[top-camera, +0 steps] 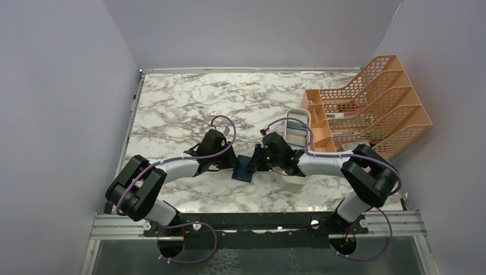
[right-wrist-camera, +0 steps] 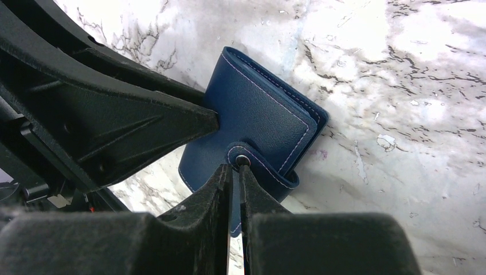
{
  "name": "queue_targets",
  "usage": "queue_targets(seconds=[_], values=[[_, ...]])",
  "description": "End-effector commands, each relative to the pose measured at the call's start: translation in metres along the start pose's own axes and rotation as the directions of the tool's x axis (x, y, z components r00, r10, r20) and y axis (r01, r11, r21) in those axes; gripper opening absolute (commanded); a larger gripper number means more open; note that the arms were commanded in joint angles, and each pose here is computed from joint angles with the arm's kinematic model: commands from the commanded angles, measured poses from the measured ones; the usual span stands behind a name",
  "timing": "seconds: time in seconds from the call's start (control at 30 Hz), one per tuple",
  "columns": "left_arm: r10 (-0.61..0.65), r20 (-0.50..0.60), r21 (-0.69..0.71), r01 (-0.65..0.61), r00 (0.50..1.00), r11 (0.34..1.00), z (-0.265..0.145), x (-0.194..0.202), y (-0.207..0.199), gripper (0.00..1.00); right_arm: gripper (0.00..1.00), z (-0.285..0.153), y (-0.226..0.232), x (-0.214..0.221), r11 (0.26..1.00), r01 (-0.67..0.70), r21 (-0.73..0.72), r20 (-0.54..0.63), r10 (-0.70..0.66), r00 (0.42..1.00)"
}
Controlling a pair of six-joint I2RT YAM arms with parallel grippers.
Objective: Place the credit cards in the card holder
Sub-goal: Close the card holder at the center of the board.
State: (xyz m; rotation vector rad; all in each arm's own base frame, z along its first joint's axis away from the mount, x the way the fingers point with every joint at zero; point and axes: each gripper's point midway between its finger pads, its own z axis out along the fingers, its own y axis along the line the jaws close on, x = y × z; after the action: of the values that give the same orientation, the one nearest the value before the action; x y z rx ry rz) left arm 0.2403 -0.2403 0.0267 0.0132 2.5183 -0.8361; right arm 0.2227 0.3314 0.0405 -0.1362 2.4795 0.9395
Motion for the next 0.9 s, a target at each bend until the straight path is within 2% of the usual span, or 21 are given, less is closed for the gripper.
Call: queue_targets(seconds=[0.0,0.27,0.53,0.87], values=[[-0.02,-0.089,-0.078,0.013,0.996,0.997,0.003,0.029,0.024,0.25,0.14,0.005,-0.009,0.013,0.999,0.005,0.042,-0.06,-0.002,0.998],[-0.022,-0.087,-0.088,0.014,0.996,0.996,0.004,0.028,0.026,0.26,0.14,0.001,-0.01,0.021,0.998,0.035,0.055,-0.119,-0.028,0.993],[-0.025,-0.102,-0.11,0.014,0.994,0.994,0.007,0.033,0.033,0.26,0.2,-0.02,0.002,-0.012,0.987,0.12,0.102,-0.051,-0.116,0.992],[-0.031,-0.104,-0.118,0.018,0.994,0.993,0.007,0.034,0.034,0.26,0.21,-0.017,-0.006,-0.013,0.981,0.142,0.131,-0.046,-0.137,0.989]])
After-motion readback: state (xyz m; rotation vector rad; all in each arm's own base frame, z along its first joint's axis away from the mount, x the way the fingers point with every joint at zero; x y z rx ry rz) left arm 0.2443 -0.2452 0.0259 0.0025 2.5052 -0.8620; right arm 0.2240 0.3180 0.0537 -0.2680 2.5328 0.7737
